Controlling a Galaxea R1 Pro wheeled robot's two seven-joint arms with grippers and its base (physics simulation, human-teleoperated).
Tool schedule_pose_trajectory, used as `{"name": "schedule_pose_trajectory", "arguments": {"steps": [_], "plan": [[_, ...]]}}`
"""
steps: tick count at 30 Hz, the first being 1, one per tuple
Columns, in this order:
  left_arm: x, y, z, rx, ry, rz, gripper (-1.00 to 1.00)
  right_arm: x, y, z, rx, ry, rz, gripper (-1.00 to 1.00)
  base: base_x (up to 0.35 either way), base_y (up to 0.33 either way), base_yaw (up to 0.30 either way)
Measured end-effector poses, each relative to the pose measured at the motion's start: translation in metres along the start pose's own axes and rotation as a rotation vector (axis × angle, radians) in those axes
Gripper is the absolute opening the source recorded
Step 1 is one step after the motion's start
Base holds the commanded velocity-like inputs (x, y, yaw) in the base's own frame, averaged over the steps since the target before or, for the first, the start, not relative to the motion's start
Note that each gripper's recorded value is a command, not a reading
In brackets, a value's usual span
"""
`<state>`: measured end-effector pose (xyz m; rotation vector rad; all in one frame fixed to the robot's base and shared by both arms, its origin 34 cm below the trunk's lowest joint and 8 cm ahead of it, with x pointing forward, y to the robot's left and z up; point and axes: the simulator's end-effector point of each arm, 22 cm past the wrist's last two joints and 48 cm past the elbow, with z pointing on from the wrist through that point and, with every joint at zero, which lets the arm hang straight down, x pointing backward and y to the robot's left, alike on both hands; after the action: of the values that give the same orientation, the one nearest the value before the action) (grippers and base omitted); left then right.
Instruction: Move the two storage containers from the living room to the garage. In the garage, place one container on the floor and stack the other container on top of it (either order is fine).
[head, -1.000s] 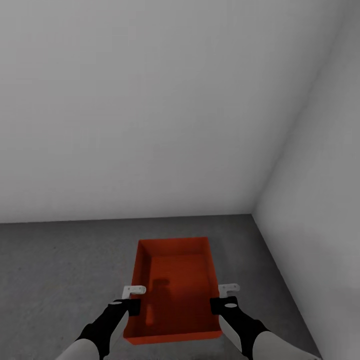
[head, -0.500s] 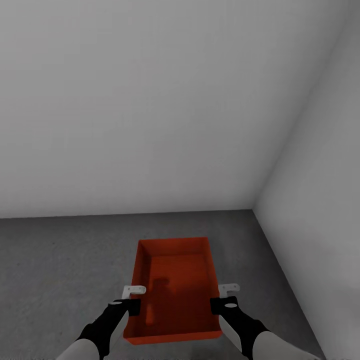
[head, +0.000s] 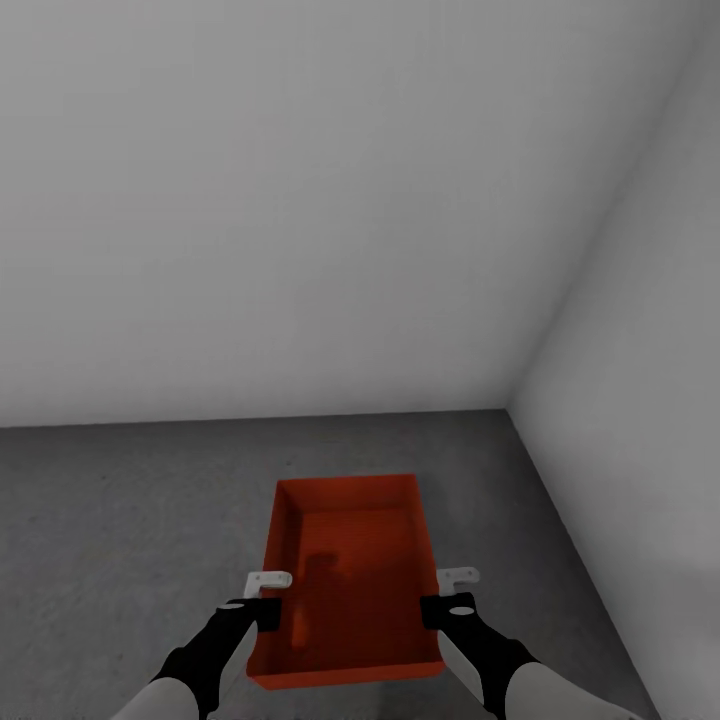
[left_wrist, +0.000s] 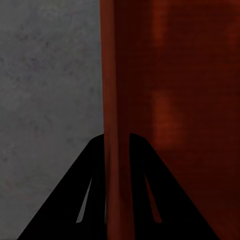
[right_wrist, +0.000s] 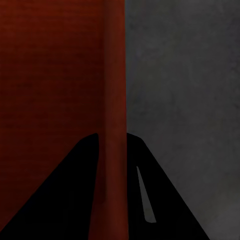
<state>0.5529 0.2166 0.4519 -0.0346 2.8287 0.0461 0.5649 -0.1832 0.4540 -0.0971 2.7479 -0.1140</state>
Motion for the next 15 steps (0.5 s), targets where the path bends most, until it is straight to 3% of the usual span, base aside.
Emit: {"name": "schedule_pose_trajectory", "arguments": {"steps": [15], "plan": [[0.021, -0.001, 0.032, -0.001, 0.024, 0.0, -1.0, 0.024, 0.004, 0.03, -0.002, 0.024, -0.002, -1.0, 0.0, 0.0, 0.0]]}}
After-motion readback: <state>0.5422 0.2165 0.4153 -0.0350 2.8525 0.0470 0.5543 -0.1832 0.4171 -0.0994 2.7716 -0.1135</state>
